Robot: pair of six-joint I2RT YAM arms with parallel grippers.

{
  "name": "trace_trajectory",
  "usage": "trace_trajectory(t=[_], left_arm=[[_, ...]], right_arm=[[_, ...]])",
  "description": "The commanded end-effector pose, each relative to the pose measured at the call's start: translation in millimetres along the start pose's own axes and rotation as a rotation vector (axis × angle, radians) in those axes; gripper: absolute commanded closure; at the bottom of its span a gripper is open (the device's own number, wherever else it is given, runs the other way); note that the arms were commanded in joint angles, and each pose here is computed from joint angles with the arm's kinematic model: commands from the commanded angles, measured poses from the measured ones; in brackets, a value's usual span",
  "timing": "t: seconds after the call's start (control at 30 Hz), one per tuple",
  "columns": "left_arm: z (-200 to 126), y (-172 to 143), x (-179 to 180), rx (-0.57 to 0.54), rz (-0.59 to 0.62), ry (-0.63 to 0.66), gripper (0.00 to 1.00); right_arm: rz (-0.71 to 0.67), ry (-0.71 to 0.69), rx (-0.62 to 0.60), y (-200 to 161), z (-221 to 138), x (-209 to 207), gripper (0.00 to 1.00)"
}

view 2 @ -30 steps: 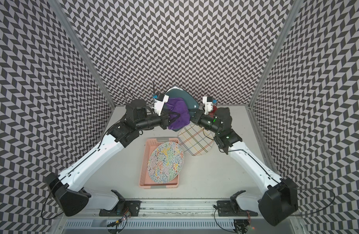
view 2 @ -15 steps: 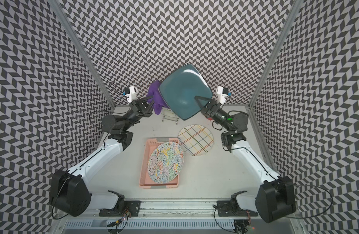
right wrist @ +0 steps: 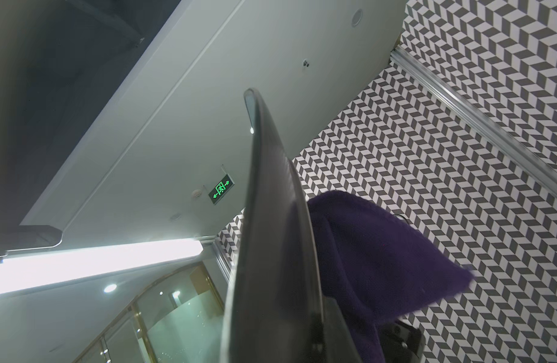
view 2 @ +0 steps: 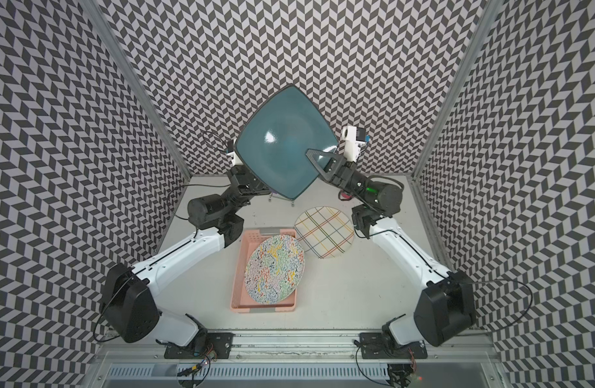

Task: Wipe the wet plate dry
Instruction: Wipe the plate with towel, then place the plate on the plate.

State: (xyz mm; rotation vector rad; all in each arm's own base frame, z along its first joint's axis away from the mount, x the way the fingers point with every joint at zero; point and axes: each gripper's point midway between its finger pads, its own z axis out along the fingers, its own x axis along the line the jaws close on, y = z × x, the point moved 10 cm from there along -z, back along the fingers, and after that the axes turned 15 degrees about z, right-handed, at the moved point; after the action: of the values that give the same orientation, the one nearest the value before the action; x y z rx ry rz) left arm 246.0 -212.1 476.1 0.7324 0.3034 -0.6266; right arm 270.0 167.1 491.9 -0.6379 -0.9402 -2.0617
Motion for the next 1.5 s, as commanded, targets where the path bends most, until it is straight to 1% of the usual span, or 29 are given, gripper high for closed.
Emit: trace_trajectory(t=[0.0,0.07,0.1,0.17,0.23,0.33,0.43,0.53,0.6,0.67,0.7,0.77,0.83,0.87,0.93,0.97,1.0,1.07,1.13,1.17,1.2,1.3,1.37,1.47], left_arm=[[-6.7,23.6,-30.8,0.007,0.085,-0.121,1.0],[-11.8,39.1,-36.9,-0.034,0.102,-0.123,1.0],[-10.6,41.8,-39.0,-0.04,0.105,-0.126,1.0],[-4.1,37.4,-38.0,-0.036,0.092,-0.14,1.0],[3.8,23.6,-35.0,-0.02,0.063,-0.16,1.0],[17.3,-1.6,-29.1,0.032,0.033,-0.154,1.0],[26.6,-19.7,-30.2,0.099,0.035,-0.127,1.0],[21.7,-25.3,-38.7,0.13,0.079,-0.106,1.0],[16.0,-26.8,-46.6,0.166,0.161,-0.074,1.0],[10.6,-30.6,-48.5,0.241,0.242,0.043,1.0],[6.7,-34.3,-41.8,0.292,0.293,0.14,1.0],[-2.3,-36.6,-40.9,0.355,0.412,0.319,1.0],[-12.4,-38.1,-32.6,0.415,0.495,0.472,1.0],[-18.1,-38.6,-25.5,0.441,0.524,0.568,1.0],[-26.5,-38.6,-10.9,0.479,0.56,0.716,1.0],[-29.0,-37.8,-4.7,0.49,0.575,0.77,1.0],[-31.6,-38.7,1.3,0.508,0.575,0.806,1.0],[-33.6,-37.7,7.6,0.521,0.585,0.839,1.0],[-35.6,-31.8,5.1,0.501,0.61,0.873,1.0],[-38.1,-25.4,-0.4,0.474,0.633,0.895,1.0],[-41.2,-19.4,-5.2,0.445,0.65,0.918,1.0],[-56.3,-2.2,-18.2,0.368,0.674,0.98,1.0],[-64.6,3.8,-23.0,0.359,0.684,1.001,1.0],[-73.1,3.4,-23.7,0.389,0.705,1.061,1.0]], right_arm=[[-0.031,-0.012,-0.116,13.3,-8.0,2.0,1.0],[-0.034,-0.04,-0.069,-2.5,-5.2,0.5,1.0],[-0.025,-0.054,-0.039,-13.0,-1.0,-0.5,1.0],[-0.022,-0.061,-0.001,-30.5,6.8,-2.9,1.0],[-0.003,-0.049,0.001,-35.3,9.8,-7.1,1.0],[-0.009,-0.037,-0.046,-20.2,12.5,-7.6,1.0],[-0.05,-0.021,-0.104,1.5,14.7,-0.3,1.0],[-0.074,-0.032,-0.178,22.9,3.6,4.5,1.0],[-0.089,-0.067,-0.242,33.8,-12.9,4.6,1.0],[-0.096,-0.123,-0.297,41.2,-33.3,1.5,1.0],[-0.093,-0.153,-0.313,41.9,-41.6,-0.9,1.0],[-0.098,-0.231,-0.323,40.3,-51.2,-6.1,1.0],[-0.118,-0.295,-0.311,35.1,-53.3,-10.1,1.0],[-0.125,-0.317,-0.303,32.0,-53.6,-12.1,1.0],[-0.131,-0.336,-0.288,24.7,-51.9,-13.7,1.0],[-0.133,-0.34,-0.28,21.0,-50.2,-15.0,1.0],[-0.132,-0.349,-0.275,18.4,-49.8,-16.9,1.0],[-0.109,-0.373,-0.287,14.8,-55.0,-22.4,1.0],[-0.066,-0.479,-0.355,15.1,-70.0,-32.2,1.0],[-0.072,-0.556,-0.403,14.3,-82.4,-34.4,1.0],[-0.1,-0.603,-0.432,13.7,-92.8,-36.0,1.0],[-0.119,-0.803,-0.492,4.4,-119.9,-45.7,1.0],[-0.125,-0.878,-0.501,-6.1,-135.7,-52.4,1.0],[-0.085,-0.973,-0.524,-21.4,-160.8,-69.9,1.0]])
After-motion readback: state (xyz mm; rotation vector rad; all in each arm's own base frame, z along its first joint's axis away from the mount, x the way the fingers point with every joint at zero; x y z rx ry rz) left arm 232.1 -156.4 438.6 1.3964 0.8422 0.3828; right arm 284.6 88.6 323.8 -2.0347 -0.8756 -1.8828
